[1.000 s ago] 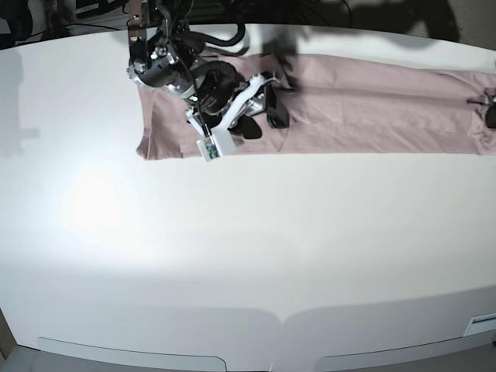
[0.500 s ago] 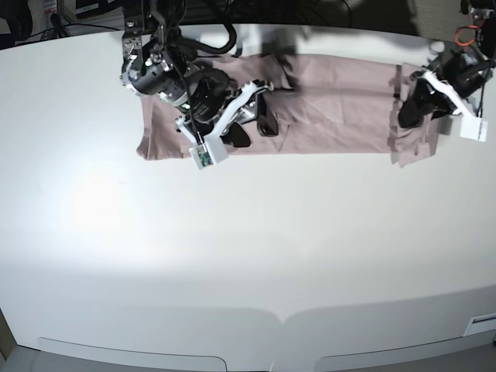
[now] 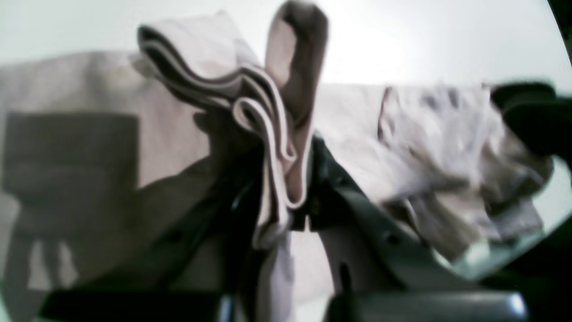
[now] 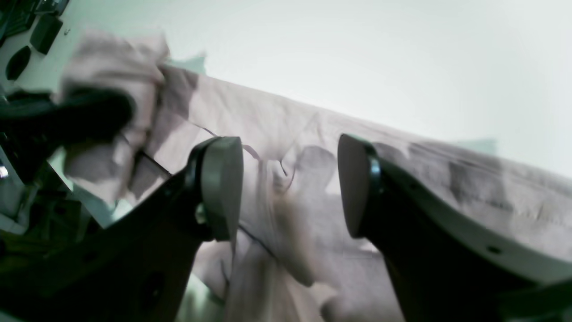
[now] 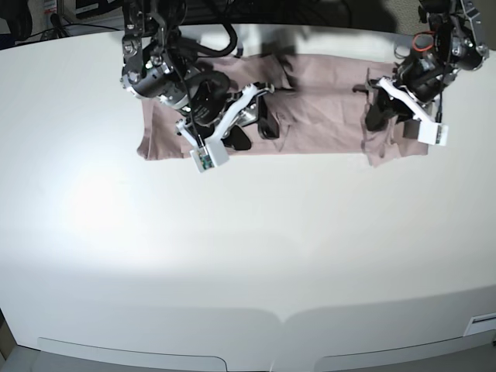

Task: Fold the T-shirt properly
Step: 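Pinch the strip's end with the right gripper and adjust the left gripper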

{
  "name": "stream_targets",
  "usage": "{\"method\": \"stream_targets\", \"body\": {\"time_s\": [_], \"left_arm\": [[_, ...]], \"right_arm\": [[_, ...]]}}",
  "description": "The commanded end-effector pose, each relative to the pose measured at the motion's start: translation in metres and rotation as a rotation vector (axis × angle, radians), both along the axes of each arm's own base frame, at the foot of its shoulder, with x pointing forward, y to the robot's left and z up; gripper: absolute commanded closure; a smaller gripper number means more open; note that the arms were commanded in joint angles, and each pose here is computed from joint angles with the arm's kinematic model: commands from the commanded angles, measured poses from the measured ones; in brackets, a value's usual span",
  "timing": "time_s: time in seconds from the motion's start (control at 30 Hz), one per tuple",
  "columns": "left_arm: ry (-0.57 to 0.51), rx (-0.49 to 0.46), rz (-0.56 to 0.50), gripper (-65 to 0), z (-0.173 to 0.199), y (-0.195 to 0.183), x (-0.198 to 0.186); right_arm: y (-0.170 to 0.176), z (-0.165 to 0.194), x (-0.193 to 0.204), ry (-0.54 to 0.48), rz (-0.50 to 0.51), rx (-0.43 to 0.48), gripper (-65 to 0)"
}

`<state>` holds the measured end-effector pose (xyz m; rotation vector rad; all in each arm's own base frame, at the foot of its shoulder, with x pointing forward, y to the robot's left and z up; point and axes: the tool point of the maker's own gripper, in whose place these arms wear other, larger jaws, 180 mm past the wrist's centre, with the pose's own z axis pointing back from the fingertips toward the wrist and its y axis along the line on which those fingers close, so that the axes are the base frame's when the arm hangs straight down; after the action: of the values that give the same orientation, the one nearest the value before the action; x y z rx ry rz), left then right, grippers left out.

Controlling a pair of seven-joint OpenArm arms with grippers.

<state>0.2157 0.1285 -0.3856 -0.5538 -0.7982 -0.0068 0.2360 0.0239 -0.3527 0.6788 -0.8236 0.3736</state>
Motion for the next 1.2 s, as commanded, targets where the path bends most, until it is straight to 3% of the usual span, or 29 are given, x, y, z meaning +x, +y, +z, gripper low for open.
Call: {"method": "stream_targets", "body": {"time_s": [0.0, 0.07, 0.23, 0.33, 0.6, 0.7, 0.77, 0.9, 1.17], "left_arm": [[-0.043, -0.021, -0.028, 0.0, 0.011, -0.008, 0.005], [-0.038, -0.027, -0.071, -3.2, 0.009, -0.023, 0.003], [-0.052, -0.037, -0.165, -28.2, 0.008, -0.057, 0.001], [-0.073, -0.053, -0.199, -35.0, 0.012, -0.072, 0.003], [-0.126, -0.034, -0.217, -35.7, 0.025, -0.071, 0.022], [-0.154, 0.028, -0.242, -35.6, 0.032, -0.056, 0.026], [-0.169, 0.08, -0.237, -35.6, 0.038, -0.038, 0.03], [-0.205, 0.159, -0.121, -35.6, 0.048, 0.014, 0.043], [-0.24, 0.255, 0.06, -35.6, 0.066, 0.087, 0.048]], "right_arm": [[0.003, 0.016, 0.008, -0.053, -0.003, 0.039, -33.8], [0.003, 0.018, 0.011, -0.062, -0.002, 0.039, -33.8], [0.004, 0.021, 0.016, -0.073, -0.001, 0.04, -33.8], [0.004, 0.021, 0.015, -0.07, 0.001, 0.038, -33.8], [0.004, 0.02, 0.013, -0.06, 0.006, 0.04, -33.8], [0.005, 0.029, 0.009, -0.047, 0.032, 0.087, -33.8], [0.0, 0.04, 0.005, -0.06, 0.065, 0.067, -33.8], [-0.025, 0.061, -0.003, -0.098, 0.115, -0.031, -33.8], [-0.115, 0.048, -0.014, 0.008, -0.045, -0.164, -33.8]]}}
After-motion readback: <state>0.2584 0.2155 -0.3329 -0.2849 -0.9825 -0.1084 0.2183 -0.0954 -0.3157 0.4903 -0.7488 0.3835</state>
